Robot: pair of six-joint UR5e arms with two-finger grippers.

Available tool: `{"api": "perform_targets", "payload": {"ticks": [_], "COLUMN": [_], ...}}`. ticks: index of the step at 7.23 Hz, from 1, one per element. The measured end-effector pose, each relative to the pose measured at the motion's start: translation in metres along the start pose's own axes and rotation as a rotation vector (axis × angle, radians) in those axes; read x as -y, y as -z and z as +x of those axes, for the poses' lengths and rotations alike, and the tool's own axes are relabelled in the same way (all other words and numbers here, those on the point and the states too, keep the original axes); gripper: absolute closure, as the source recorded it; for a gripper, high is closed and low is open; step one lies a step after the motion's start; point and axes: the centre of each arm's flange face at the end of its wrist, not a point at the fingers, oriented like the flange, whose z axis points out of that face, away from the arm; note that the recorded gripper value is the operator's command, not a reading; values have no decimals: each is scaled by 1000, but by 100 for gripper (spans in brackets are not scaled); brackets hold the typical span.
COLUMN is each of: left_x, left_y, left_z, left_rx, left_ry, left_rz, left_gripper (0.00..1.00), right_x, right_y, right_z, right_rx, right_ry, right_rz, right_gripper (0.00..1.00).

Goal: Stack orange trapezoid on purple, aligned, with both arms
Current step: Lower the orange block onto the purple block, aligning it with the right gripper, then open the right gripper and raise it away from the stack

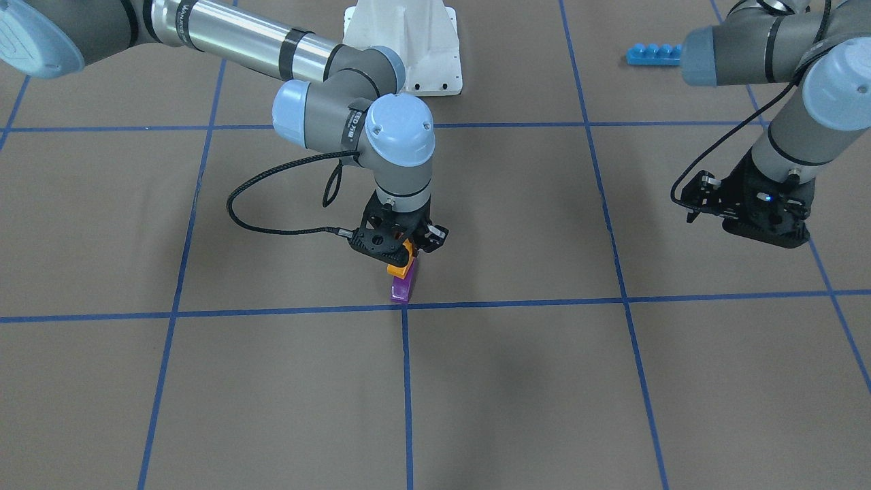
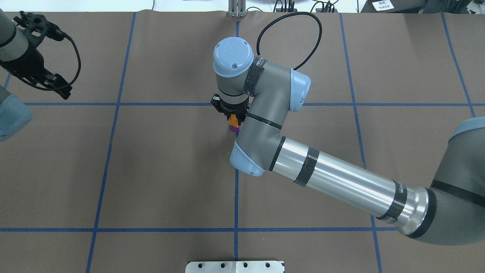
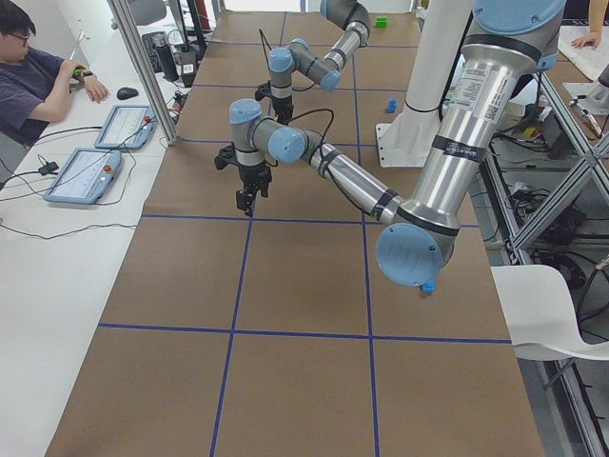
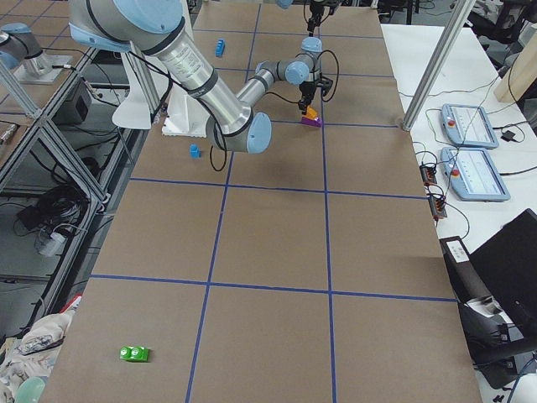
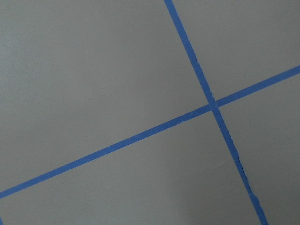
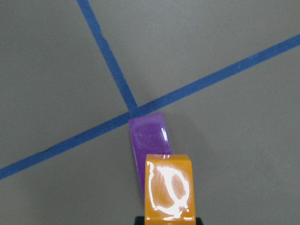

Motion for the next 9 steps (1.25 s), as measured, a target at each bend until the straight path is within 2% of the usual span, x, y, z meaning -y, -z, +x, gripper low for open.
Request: {"api": "perform_targets", "payload": {"ticks": [4,5,6,9], "left_x": [0,0,0,0], "left_y": [0,0,0,0], "left_z": [0,0,0,0], "left_rx": [0,0,0,0], "left_ry": [0,0,0,-1], "left_rz": [0,0,0,0], "left_gripper": [0,0,0,0], "right_x": [-2,-2,-1,4], "right_y": [-6,-10,-12,-7], "right_z": [0,0,-1,-3], "right_rx": [0,10,22,40], "right_ry": [35,44,52,56], "right_rz": [11,13,15,17], "right_gripper": [100,65,1,0]}}
